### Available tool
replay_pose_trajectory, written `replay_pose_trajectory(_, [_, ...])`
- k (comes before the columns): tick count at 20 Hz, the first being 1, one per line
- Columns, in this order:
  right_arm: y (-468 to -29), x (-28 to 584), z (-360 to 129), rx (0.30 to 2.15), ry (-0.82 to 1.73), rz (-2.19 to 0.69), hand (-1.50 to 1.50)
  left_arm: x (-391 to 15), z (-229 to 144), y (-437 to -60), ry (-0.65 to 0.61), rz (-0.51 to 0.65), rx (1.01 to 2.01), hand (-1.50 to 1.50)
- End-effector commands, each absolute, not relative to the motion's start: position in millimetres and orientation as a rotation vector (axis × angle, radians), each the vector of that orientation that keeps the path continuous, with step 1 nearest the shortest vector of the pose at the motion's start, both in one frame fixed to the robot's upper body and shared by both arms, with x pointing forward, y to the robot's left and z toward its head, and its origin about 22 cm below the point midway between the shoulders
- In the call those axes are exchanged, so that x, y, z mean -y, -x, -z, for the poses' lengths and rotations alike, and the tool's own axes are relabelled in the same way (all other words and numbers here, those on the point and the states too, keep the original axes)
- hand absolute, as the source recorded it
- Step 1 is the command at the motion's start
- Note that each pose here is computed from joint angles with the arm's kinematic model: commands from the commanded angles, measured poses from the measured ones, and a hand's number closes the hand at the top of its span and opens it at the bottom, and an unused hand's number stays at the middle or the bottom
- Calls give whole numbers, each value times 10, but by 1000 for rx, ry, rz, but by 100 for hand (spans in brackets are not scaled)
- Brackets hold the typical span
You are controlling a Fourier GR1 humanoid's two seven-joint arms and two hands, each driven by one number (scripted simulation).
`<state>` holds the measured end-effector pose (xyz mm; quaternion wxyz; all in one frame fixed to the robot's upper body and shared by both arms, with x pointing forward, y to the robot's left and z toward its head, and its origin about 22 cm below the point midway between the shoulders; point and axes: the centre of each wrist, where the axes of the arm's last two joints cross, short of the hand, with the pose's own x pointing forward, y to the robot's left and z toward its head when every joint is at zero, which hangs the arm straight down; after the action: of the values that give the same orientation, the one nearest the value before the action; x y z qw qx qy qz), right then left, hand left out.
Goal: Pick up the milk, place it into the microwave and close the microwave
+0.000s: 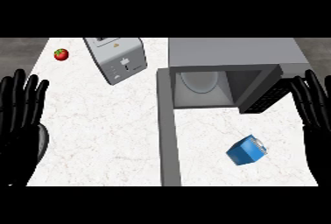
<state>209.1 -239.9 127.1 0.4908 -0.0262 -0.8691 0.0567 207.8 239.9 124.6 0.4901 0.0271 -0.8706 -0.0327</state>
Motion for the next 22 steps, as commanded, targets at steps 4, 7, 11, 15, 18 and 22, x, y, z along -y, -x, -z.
replay_pose_trajectory(4, [-1445, 2447, -1388, 2117, 28, -163, -150, -2510, -1260, -2258, -34, 143, 2120, -150])
replay_pose_trajectory(7, [-1407, 2392, -1187, 1985, -139, -160, -150, -2339, -1042, -2122, 103, 8, 1956, -150])
replay_pose_trajectory(11, [-1103, 2654, -990, 1941, -168, -136, -150, -2164, -970, -2126, 115, 10, 1941, -150])
replay_pose_trajectory(15, [-900, 2687, -792, 1917, -147, -141, -150, -1978, -750, -1863, 119, 2, 1928, -150])
replay_pose_trajectory(18, [-767, 2820, -915, 1904, -110, -162, -150, -2010, -800, -1816, 133, 10, 1922, -150])
replay_pose_trajectory(22, [-705, 2845, -575, 1859, -82, -162, -150, -1796, -594, -1731, 143, 22, 1925, -150])
